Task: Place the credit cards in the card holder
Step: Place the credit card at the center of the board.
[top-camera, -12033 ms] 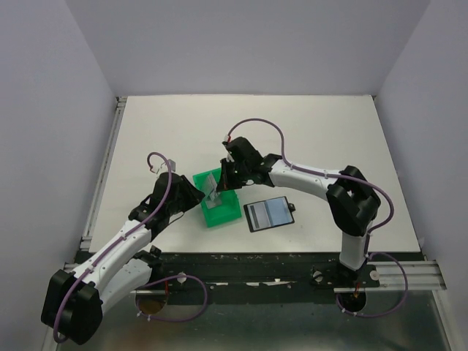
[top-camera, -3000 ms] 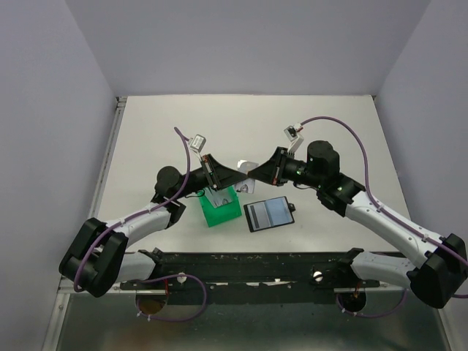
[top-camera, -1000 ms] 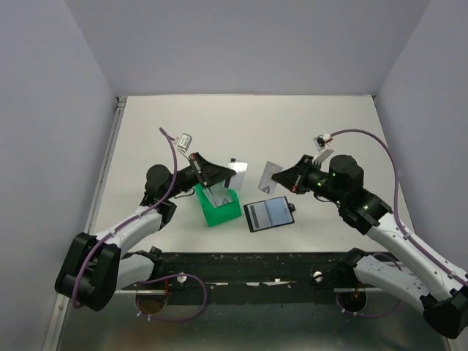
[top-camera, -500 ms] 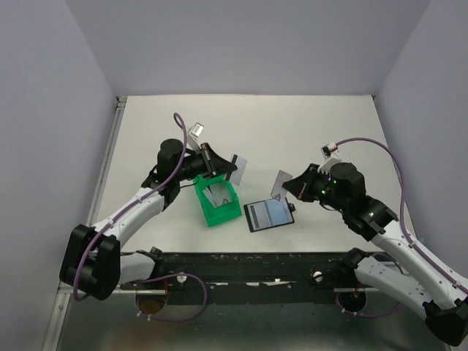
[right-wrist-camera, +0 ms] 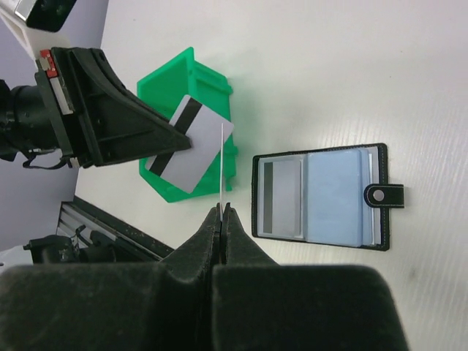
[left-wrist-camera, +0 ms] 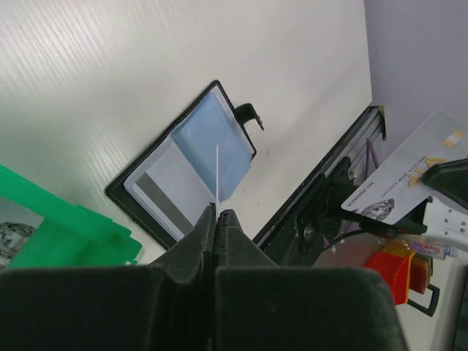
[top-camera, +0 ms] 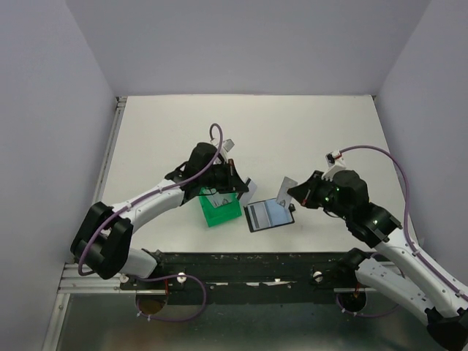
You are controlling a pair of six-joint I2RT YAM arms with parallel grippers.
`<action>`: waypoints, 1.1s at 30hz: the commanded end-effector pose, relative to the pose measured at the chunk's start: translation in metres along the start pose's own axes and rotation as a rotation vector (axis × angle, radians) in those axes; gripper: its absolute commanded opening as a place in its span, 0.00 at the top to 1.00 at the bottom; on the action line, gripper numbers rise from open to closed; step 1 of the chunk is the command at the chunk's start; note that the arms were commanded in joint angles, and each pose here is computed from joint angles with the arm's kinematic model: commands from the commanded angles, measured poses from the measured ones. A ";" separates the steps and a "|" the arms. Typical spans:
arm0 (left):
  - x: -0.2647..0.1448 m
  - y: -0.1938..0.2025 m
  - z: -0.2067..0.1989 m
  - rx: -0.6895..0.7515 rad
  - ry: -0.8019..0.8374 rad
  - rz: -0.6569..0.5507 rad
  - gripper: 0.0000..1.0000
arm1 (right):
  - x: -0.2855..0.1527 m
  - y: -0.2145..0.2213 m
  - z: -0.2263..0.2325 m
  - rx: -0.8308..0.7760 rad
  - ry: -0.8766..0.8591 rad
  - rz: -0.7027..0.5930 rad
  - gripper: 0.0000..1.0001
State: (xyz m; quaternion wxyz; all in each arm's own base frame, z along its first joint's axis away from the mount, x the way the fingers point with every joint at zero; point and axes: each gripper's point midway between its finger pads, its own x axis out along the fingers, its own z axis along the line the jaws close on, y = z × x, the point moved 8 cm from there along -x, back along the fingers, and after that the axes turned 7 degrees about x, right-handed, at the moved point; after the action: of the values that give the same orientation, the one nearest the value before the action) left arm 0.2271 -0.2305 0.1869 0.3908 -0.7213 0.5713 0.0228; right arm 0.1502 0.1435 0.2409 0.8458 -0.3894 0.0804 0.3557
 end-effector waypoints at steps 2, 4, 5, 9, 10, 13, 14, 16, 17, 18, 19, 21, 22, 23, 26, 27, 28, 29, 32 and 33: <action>0.008 0.026 0.000 0.030 -0.129 0.062 1.00 | -0.003 0.005 -0.012 -0.002 0.047 -0.010 1.00; 0.008 0.030 0.005 0.045 -0.187 0.074 1.00 | -0.004 0.006 -0.013 -0.001 0.047 -0.008 1.00; 0.008 0.033 0.007 0.053 -0.212 0.084 1.00 | -0.004 0.006 -0.013 -0.001 0.047 -0.008 1.00; 0.006 0.042 0.024 0.073 -0.355 0.153 1.00 | -0.005 0.008 -0.014 0.001 0.043 -0.002 1.00; 0.005 0.044 0.028 0.077 -0.384 0.158 1.00 | -0.005 0.008 -0.014 0.001 0.043 -0.004 1.00; -0.002 0.048 0.034 0.076 -0.440 0.162 1.00 | -0.007 0.008 -0.014 0.001 0.040 -0.007 0.99; -0.004 0.049 0.035 0.073 -0.459 0.161 1.00 | -0.007 0.008 -0.015 0.000 0.044 -0.009 0.99; -0.011 0.050 0.040 0.069 -0.522 0.152 1.00 | -0.008 0.008 -0.015 0.001 0.040 -0.012 1.00; -0.015 0.050 0.043 0.065 -0.556 0.145 1.00 | -0.009 0.009 -0.015 0.001 0.040 -0.012 0.99; -0.018 0.049 0.046 0.052 -0.584 0.136 1.00 | -0.009 0.009 -0.015 0.003 0.040 -0.012 1.00; -0.022 0.048 0.049 0.045 -0.617 0.120 1.00 | -0.008 0.009 -0.016 0.003 0.041 -0.011 1.00; -0.032 0.043 0.058 0.019 -0.671 0.087 1.00 | -0.009 0.009 -0.015 0.004 0.038 -0.010 1.00; -0.037 0.040 0.061 0.005 -0.695 0.063 1.00 | -0.009 0.010 -0.016 0.004 0.040 -0.007 1.00; -0.041 0.036 0.065 -0.006 -0.699 0.041 1.00 | -0.009 0.010 -0.015 0.004 0.039 -0.006 0.99; -0.043 0.026 0.063 0.005 -0.620 0.000 1.00 | -0.009 0.010 -0.016 0.000 0.039 -0.004 1.00; -0.040 0.023 0.057 0.025 -0.560 -0.004 1.00 | -0.009 0.011 -0.017 0.001 0.043 -0.004 1.00; -0.035 0.019 0.052 0.043 -0.493 -0.017 1.00 | -0.008 0.012 -0.018 0.000 0.047 0.001 1.00; -0.030 0.016 0.045 0.061 -0.427 -0.021 1.00 | -0.007 0.012 -0.018 0.002 0.050 0.004 1.00; -0.017 0.015 0.037 0.095 -0.372 -0.019 0.95 | -0.005 0.015 -0.020 0.010 0.057 0.017 0.99; -0.015 0.014 0.039 0.088 -0.388 -0.011 0.90 | -0.004 0.016 -0.021 0.009 0.055 0.019 0.99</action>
State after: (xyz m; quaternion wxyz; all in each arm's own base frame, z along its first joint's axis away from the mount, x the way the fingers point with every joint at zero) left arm 0.2203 -0.1740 0.1549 0.5305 -0.6894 0.4521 0.1973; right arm 0.1402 0.1353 0.2300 0.8443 -0.3922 0.0897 0.3539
